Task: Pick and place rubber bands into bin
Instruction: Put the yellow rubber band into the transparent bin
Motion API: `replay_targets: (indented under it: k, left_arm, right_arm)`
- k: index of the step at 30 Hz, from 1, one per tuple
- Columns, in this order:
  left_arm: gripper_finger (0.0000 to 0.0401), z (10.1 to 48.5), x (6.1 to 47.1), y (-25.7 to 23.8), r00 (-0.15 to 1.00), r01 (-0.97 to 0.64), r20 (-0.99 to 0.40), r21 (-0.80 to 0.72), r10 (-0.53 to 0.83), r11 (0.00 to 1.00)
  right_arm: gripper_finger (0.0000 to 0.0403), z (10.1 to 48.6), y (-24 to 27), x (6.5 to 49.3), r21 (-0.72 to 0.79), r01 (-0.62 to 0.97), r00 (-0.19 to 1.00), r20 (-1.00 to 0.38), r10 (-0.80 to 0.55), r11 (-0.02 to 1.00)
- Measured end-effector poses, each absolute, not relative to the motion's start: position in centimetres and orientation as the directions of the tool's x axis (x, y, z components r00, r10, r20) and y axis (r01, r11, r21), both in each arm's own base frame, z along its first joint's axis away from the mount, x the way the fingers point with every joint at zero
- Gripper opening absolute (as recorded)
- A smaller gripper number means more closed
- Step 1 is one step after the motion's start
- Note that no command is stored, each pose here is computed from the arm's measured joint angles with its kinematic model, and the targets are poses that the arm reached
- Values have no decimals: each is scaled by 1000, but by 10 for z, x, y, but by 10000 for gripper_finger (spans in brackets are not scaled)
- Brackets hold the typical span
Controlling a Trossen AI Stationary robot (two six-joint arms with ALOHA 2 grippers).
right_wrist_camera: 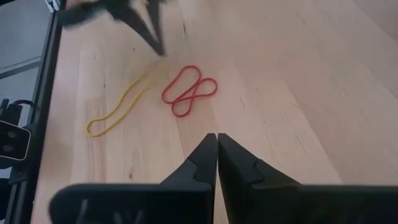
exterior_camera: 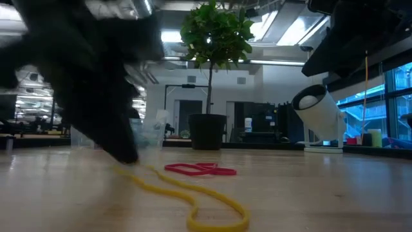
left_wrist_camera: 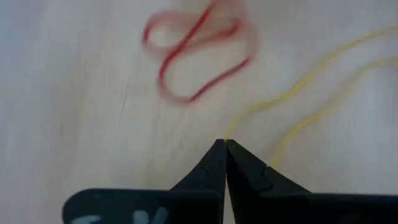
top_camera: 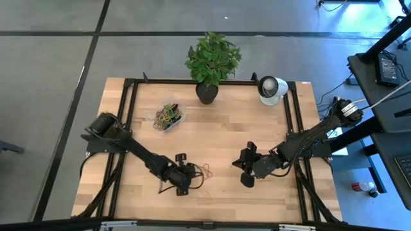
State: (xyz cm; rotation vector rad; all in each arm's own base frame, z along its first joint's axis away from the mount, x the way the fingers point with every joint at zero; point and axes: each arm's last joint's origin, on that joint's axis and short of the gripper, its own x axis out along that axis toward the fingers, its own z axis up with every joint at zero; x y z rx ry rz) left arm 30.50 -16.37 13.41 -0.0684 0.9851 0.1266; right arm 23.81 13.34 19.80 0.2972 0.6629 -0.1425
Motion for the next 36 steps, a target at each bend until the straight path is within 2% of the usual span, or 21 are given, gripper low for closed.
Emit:
replay_targets:
  k: [9,14,18,21,24,31,36]
  left_arm:
    - [2,238,279,-139,744,-196,-662,-87,90,977]
    - [2,271,256,-117,772,-256,-588,57,240,965]
    - [2,288,237,-83,716,-414,-590,71,373,908]
    - [2,296,221,-54,636,-554,-622,46,458,831]
    - [2,299,207,-26,536,-634,-662,95,524,768]
    - [2,307,185,21,387,-696,-679,229,624,681]
    - [2,301,181,44,330,-700,-723,245,607,671]
  right_arm:
    - [19,198,128,241,224,245,781,-622,-55,943]
    - [19,200,123,246,240,266,792,-606,-70,934]
    - [19,203,118,251,266,279,811,-580,-78,923]
    - [19,204,114,254,278,299,823,-560,-99,913]
    - [19,207,111,257,295,318,841,-526,-125,901]
    - [19,214,103,265,350,332,873,-466,-144,876]
    - [19,216,95,270,409,365,880,-445,-167,836]
